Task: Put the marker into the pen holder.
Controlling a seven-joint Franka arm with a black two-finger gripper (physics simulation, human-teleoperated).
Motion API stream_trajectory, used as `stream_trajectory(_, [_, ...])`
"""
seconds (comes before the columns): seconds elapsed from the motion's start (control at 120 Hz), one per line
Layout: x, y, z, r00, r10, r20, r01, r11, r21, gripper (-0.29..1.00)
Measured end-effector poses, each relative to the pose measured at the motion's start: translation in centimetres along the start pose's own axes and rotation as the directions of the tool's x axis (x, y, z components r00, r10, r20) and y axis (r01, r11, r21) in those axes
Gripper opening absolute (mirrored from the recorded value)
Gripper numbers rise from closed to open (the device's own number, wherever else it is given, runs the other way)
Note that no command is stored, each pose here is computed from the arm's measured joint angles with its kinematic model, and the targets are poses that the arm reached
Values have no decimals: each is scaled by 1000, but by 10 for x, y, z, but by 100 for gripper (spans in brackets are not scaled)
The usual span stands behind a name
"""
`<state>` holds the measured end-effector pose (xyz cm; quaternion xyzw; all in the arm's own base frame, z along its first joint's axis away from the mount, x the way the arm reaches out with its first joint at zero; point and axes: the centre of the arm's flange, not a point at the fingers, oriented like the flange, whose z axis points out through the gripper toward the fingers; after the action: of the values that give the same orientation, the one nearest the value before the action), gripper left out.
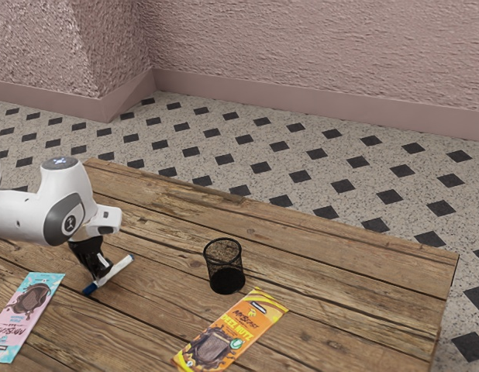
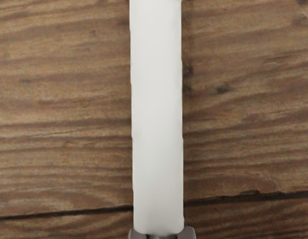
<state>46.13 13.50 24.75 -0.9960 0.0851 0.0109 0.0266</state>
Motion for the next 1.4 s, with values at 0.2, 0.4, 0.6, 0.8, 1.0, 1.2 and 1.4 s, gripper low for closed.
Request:
stream_trajectory(0.2, [1,2,2,1000,6,3,-6,1000,3,-9])
stream_trajectory(0.4, [3,5,3,1000,13,5,-13,1000,4,-8])
stream_trajectory(0.6, [4,7,5,1000,15,6,-15,1000,1,-8])
stream_trajectory(0.8, [15,23,-29,998,49,-48,-50,999,-2,-8])
stream_trajectory(1.0, [43,51,-136,981,143,-134,-141,990,21,-8])
stream_trajectory(1.2, [86,131,-214,952,304,32,-306,946,108,-8])
stream_trajectory(1.4, [110,193,-178,877,292,382,-374,914,159,-8])
